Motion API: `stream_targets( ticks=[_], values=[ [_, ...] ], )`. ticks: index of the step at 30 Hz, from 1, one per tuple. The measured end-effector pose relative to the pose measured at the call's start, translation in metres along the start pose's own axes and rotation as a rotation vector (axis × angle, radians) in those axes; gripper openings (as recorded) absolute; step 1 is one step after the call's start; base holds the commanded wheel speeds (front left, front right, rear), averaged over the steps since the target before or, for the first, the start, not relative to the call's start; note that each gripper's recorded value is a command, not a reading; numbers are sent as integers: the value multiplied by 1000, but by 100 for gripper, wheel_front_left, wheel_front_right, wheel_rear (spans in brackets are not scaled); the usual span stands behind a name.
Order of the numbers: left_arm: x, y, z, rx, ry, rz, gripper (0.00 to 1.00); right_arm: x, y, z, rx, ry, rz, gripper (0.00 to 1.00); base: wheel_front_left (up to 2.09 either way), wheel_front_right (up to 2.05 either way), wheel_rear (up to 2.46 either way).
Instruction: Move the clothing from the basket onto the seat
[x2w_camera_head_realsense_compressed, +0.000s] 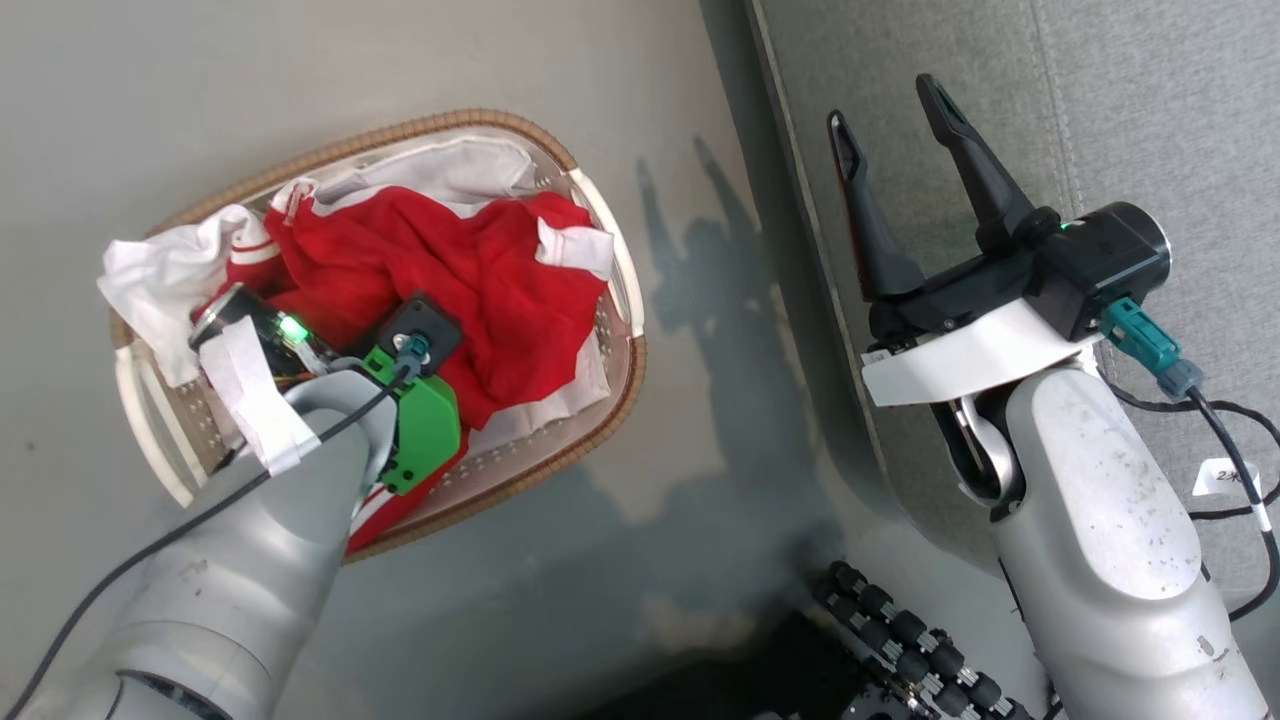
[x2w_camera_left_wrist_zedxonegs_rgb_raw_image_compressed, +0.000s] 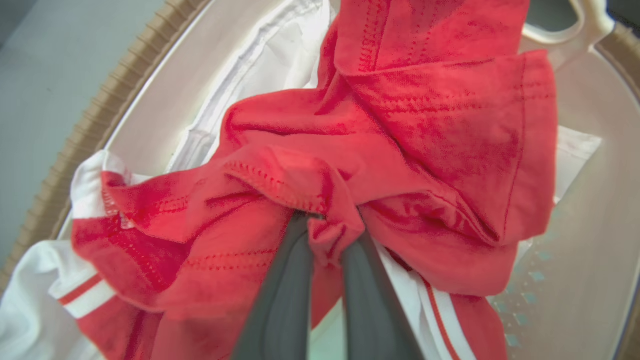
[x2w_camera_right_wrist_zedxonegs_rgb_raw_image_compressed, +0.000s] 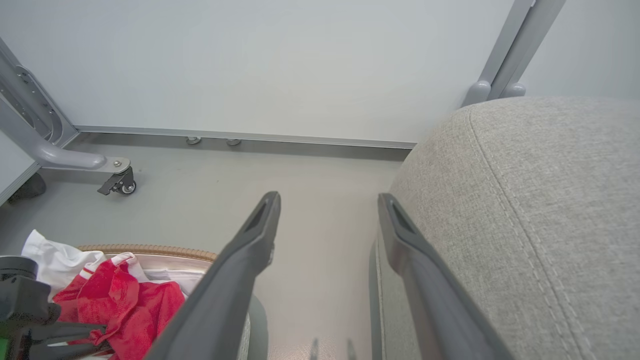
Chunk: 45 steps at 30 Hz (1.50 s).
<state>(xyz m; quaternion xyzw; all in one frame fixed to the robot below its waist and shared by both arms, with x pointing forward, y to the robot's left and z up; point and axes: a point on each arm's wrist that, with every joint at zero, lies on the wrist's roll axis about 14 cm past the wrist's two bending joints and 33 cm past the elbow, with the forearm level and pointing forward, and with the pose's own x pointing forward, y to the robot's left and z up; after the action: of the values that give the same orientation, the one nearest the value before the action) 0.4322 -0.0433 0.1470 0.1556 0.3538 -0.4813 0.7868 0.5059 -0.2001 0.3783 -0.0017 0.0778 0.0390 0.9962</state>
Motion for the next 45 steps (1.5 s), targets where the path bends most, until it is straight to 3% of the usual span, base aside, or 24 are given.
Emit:
stream_targets(
  ticks=[8, 23, 45],
  values=[
    [-30, -11, 51, -57, -133, 38, 0, -16, 4, 21, -18, -23, -1, 100, 0, 0, 0],
    [-122, -8, 137, -148, -406, 221, 0, -59, 26, 62, -16, -91, 29, 100, 0, 0, 0],
    [-248, -1, 223, -159, -749, 446, 0, -120, 63, 93, 3, -172, 104, 100, 0, 0, 0]
  ],
)
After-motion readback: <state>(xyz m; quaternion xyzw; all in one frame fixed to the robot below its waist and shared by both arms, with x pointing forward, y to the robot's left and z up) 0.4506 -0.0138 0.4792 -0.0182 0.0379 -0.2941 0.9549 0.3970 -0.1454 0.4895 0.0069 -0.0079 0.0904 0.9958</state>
